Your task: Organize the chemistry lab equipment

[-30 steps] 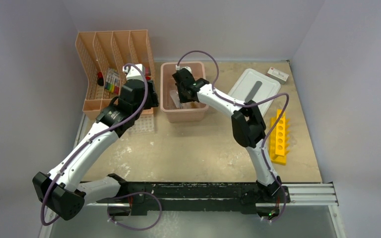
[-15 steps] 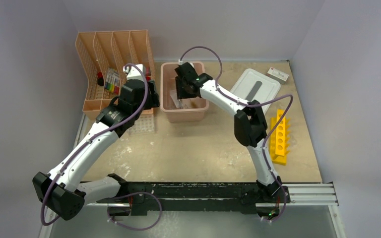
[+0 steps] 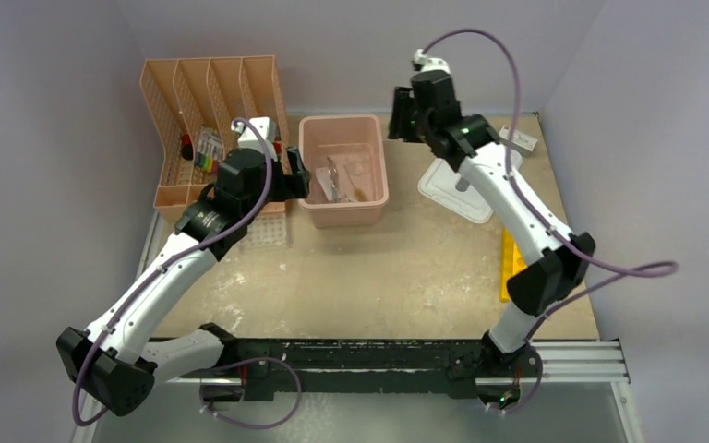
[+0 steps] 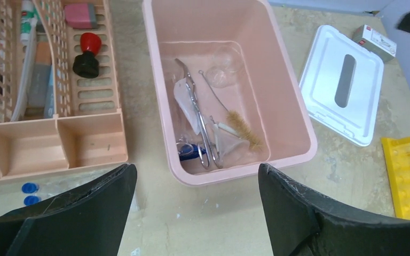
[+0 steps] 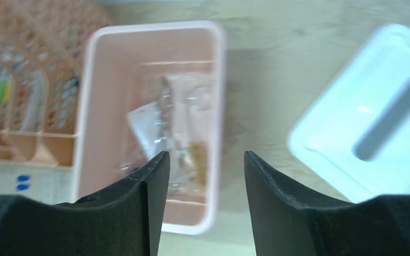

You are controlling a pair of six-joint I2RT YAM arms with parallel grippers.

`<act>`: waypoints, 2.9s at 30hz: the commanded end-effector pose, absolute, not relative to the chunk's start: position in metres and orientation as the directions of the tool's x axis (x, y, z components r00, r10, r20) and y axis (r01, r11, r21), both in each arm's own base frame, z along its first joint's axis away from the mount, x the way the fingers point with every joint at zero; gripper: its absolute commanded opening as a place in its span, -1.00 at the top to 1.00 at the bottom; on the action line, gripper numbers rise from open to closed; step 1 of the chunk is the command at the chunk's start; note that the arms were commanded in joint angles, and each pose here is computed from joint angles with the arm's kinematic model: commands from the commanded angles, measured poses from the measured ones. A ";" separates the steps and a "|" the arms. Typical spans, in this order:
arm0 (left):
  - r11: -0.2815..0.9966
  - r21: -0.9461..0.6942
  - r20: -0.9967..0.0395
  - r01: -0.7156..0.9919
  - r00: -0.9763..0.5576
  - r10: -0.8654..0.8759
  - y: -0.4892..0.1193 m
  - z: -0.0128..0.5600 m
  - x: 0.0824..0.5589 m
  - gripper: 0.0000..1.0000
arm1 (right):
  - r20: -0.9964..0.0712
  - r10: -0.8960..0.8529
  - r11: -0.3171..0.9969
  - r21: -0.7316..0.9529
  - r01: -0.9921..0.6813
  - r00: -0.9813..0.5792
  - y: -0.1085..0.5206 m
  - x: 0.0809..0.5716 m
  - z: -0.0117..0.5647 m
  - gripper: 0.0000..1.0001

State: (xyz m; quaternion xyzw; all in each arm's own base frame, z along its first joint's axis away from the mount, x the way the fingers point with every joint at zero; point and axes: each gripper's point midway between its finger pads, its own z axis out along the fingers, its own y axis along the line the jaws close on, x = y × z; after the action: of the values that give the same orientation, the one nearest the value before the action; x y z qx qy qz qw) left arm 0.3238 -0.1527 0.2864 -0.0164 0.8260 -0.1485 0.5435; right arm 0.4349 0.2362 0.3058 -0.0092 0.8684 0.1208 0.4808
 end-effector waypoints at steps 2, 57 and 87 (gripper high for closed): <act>0.912 -0.344 -0.901 0.225 -0.354 -0.252 -0.176 0.307 0.334 -0.69 | -0.813 0.126 0.991 0.080 0.105 -0.569 0.129 0.438 0.270 -0.21; 0.884 -0.370 -0.882 0.287 -0.406 -0.238 -0.211 0.279 0.363 -0.67 | -0.230 0.026 0.987 0.158 -0.011 -0.973 0.176 0.358 0.039 0.30; 0.891 -0.395 -0.873 0.226 -0.393 -0.287 -0.192 0.283 0.347 -0.65 | -0.457 0.304 0.933 -0.034 0.358 -0.836 0.162 0.435 0.038 0.23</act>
State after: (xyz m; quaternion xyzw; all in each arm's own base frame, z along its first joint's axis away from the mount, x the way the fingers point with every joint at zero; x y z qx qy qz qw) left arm 0.3474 -0.1954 0.2660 -0.0045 0.8175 -0.2222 0.5313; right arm 0.4329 0.1647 0.0310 0.1566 0.9611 -0.0455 0.2229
